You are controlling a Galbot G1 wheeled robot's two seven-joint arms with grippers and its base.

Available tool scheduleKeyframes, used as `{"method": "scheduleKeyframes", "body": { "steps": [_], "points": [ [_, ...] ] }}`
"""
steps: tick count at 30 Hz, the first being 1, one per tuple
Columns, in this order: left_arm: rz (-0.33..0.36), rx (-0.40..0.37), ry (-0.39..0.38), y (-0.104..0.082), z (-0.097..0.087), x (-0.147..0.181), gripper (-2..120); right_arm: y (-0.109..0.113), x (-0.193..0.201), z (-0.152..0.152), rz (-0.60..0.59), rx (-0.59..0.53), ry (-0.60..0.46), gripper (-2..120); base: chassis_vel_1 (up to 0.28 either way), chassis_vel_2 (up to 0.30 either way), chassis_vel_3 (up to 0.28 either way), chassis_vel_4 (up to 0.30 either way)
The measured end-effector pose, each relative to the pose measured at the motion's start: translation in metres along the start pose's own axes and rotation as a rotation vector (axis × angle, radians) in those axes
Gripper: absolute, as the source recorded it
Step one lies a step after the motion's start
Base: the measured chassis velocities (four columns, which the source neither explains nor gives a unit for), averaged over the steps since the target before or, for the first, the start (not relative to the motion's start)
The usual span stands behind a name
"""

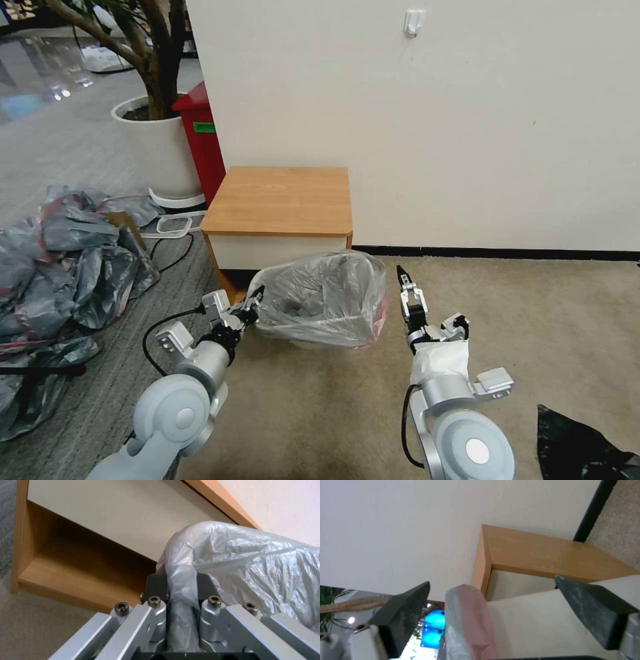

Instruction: Pick up the garbage bag from the table and place it over the trash can.

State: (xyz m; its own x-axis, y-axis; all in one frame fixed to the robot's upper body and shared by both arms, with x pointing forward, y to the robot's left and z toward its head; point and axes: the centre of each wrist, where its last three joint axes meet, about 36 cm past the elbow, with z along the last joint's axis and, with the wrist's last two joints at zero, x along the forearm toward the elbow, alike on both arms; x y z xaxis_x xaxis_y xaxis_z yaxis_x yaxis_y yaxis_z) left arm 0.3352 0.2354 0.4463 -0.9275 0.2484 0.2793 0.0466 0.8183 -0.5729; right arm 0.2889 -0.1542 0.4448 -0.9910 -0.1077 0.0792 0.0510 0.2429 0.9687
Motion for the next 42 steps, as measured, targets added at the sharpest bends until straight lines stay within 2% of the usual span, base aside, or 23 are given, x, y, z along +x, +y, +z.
{"method": "scheduleKeyframes", "body": {
  "steps": [17, 20, 21, 24, 26, 28, 30, 32, 34, 35, 37, 42],
  "points": [
    [-0.004, 0.009, 0.007, -0.002, 0.005, -0.002, 9, 0.001, -0.003, 0.014, -0.026, 0.027, 0.019, 71, 0.000, 0.000, 0.000, 0.000],
    [-0.005, 0.013, 0.006, -0.002, 0.006, -0.001, 9, 0.002, -0.003, 0.016, -0.028, 0.033, 0.023, 60, 0.000, 0.000, 0.000, 0.000],
    [-0.005, 0.013, 0.006, -0.002, 0.006, -0.001, 9, 0.002, -0.003, 0.016, -0.028, 0.033, 0.023, 60, 0.000, 0.000, 0.000, 0.000],
    [-0.007, 0.013, 0.006, -0.003, 0.008, -0.001, 9, 0.001, -0.003, 0.017, -0.026, 0.038, 0.023, 45, 0.000, 0.000, 0.000, 0.000],
    [-0.007, 0.013, 0.006, -0.003, 0.008, -0.001, 9, 0.001, -0.003, 0.017, -0.026, 0.039, 0.022, 44, 0.000, 0.000, 0.000, 0.000],
    [-0.006, 0.012, 0.006, -0.003, 0.008, -0.001, 9, 0.001, -0.003, 0.017, -0.025, 0.041, 0.021, 34, 0.000, 0.000, 0.000, 0.000],
    [-0.006, 0.012, 0.006, -0.003, 0.008, -0.001, 9, 0.001, -0.002, 0.017, -0.024, 0.041, 0.021, 31, 0.000, 0.000, 0.000, 0.000],
    [-0.002, 0.011, 0.006, -0.004, 0.008, 0.000, 9, 0.001, -0.003, 0.017, -0.024, 0.041, 0.018, 18, 0.000, 0.000, 0.000, 0.000],
    [-0.001, 0.011, 0.006, -0.004, 0.008, 0.000, 9, 0.001, -0.003, 0.016, -0.023, 0.042, 0.014, 10, 0.000, 0.000, 0.000, 0.000],
    [-0.001, 0.011, 0.006, -0.004, 0.008, 0.000, 9, 0.001, -0.003, 0.016, -0.023, 0.042, 0.014, 10, 0.000, 0.000, 0.000, 0.000],
    [0.000, 0.012, 0.007, -0.005, 0.008, 0.000, 9, 0.000, -0.003, 0.014, -0.021, 0.045, 0.007, 1, 0.000, 0.000, 0.000, 0.000],
    [0.003, 0.017, 0.013, -0.006, 0.011, 0.001, 9, -0.001, -0.005, 0.008, -0.019, 0.056, -0.015, 0, 0.000, 0.000, 0.000, 0.000]
  ]
}}
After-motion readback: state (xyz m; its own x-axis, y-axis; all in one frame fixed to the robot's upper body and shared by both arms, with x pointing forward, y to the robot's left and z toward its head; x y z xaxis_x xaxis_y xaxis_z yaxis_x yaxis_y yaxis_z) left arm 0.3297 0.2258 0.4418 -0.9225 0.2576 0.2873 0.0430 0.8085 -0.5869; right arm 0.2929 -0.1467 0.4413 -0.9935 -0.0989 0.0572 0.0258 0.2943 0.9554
